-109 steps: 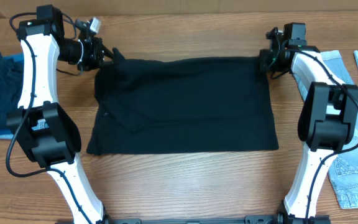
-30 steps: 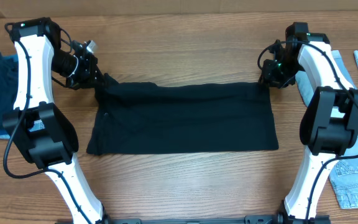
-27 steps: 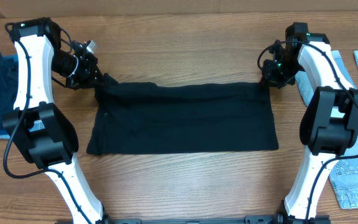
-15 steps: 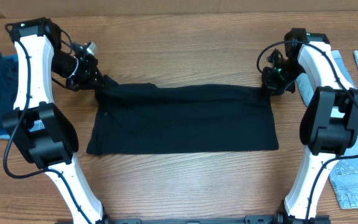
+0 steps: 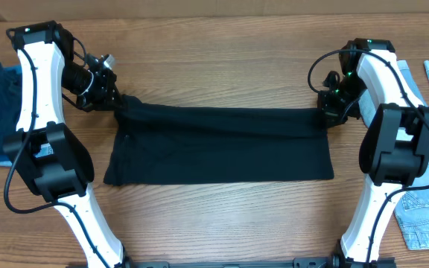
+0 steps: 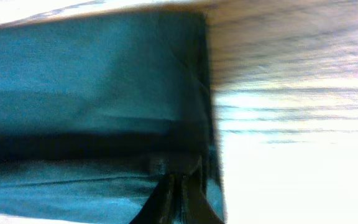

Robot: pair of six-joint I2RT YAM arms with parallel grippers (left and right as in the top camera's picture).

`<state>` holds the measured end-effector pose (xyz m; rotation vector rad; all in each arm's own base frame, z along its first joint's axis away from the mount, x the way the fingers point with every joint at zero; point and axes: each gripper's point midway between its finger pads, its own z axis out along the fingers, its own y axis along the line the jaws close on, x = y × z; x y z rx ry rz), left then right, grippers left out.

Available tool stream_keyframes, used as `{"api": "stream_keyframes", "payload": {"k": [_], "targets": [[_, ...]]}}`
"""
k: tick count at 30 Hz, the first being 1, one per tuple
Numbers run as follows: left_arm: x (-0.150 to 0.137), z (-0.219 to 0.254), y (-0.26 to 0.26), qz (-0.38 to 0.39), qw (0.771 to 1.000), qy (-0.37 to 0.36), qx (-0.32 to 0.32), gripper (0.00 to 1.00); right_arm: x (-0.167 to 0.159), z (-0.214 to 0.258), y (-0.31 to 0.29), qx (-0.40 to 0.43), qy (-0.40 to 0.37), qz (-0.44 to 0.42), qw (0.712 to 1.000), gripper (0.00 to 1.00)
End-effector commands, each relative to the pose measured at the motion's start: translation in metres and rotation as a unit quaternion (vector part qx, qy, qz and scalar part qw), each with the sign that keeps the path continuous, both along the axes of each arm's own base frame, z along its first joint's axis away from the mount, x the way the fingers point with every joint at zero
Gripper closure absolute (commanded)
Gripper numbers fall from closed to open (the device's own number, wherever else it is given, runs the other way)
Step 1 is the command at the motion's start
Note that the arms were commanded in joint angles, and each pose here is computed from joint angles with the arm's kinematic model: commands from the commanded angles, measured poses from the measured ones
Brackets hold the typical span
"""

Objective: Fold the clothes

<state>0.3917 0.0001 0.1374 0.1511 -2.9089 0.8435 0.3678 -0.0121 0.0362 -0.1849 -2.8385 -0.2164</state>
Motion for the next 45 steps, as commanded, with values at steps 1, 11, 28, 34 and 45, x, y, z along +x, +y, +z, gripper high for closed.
{"api": "stream_keyframes", "payload": {"k": [1,11,28,34,45], "targets": [[0.0,0.011,0.003,0.004,1.0,-0.012,0.013,0.96,-0.001,0.002,-0.014,-0.036,0.0,0.007,0.999,0.71],[0.0,0.011,0.003,0.006,1.0,-0.011,0.013,0.96,0.003,0.001,-0.015,-0.037,-0.008,0.006,0.999,0.65],[-0.021,-0.017,0.007,-0.024,0.993,0.054,0.106,0.8,0.02,-0.002,-0.007,-0.015,-0.044,-0.003,0.999,0.74],[-0.038,-0.031,0.011,-0.033,0.988,0.091,0.119,0.64,0.021,-0.002,-0.007,-0.016,-0.046,-0.003,0.999,0.74],[-0.006,-0.038,0.004,-0.01,0.993,0.032,0.112,0.89,0.045,0.064,0.016,0.056,-0.122,0.014,0.991,0.72]]}}
